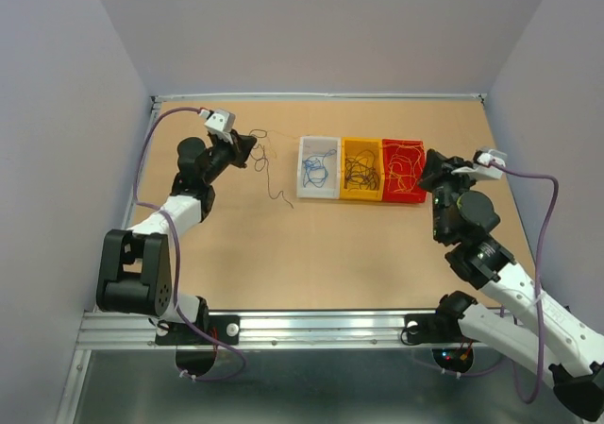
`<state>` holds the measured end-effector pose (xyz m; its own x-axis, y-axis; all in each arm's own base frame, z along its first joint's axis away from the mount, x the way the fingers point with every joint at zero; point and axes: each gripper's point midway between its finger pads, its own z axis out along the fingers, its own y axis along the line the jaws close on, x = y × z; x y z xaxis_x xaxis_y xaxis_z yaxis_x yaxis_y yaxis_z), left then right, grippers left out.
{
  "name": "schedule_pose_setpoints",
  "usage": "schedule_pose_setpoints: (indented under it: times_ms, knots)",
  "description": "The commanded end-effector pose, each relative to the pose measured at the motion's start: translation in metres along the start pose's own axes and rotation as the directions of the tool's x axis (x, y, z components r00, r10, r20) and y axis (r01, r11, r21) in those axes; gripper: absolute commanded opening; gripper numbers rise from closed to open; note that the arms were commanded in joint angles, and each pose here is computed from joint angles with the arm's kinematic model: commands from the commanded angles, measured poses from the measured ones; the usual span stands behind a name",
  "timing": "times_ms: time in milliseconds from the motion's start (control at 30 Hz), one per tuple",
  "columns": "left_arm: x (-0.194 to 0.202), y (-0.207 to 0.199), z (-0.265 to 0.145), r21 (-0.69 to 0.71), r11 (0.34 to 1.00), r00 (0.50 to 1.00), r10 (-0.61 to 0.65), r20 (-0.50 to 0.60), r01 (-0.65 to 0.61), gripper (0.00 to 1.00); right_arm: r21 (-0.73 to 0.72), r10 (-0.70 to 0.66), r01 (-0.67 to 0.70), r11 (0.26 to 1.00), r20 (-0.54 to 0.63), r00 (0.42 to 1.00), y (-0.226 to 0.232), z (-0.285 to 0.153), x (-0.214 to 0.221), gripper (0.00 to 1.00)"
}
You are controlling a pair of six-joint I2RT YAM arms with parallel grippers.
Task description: Untangle the cables
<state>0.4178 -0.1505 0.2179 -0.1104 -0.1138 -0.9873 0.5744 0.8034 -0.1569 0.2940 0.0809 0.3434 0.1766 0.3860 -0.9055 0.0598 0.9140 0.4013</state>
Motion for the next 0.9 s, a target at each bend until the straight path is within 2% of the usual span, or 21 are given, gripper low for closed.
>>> schedule_pose_setpoints:
  times_ms: [0,133,500,667,767,833,867]
  knots:
    - [-0.045,0.049,-0.010,-0.152,0.988,0.995,-0.025,0.100,0.040,0.00,0.185,0.011,-0.027,0.982,0.088,0.996,-0.045,-0.015,-0.018,0.01]
    - [-0.041,0.076,-0.015,-0.170,0.980,0.992,-0.085,0.096,0.101,0.00,0.192,0.075,-0.104,0.976,0.151,0.986,-0.062,-0.032,-0.035,0.01]
    - [-0.024,0.134,-0.019,-0.294,0.938,0.982,-0.163,0.091,0.183,0.00,0.209,0.123,-0.164,0.964,0.197,0.973,-0.080,-0.047,-0.042,0.01]
    - [-0.024,0.144,-0.024,-0.319,0.927,0.980,-0.171,0.102,0.195,0.00,0.239,0.123,-0.171,0.956,0.202,0.972,-0.085,-0.047,-0.041,0.01]
    - [-0.029,0.161,-0.035,-0.397,0.897,0.979,-0.152,0.133,0.193,0.00,0.277,0.165,-0.232,0.932,0.246,0.955,-0.100,-0.056,-0.045,0.01]
    - [-0.029,0.163,-0.036,-0.380,0.904,0.979,-0.157,0.132,0.196,0.00,0.229,0.171,-0.229,0.946,0.247,0.954,-0.097,-0.060,-0.048,0.01]
    - [-0.030,0.159,-0.036,-0.365,0.911,0.979,-0.156,0.128,0.193,0.00,0.140,0.178,-0.214,0.967,0.230,0.957,-0.083,-0.060,-0.050,0.00]
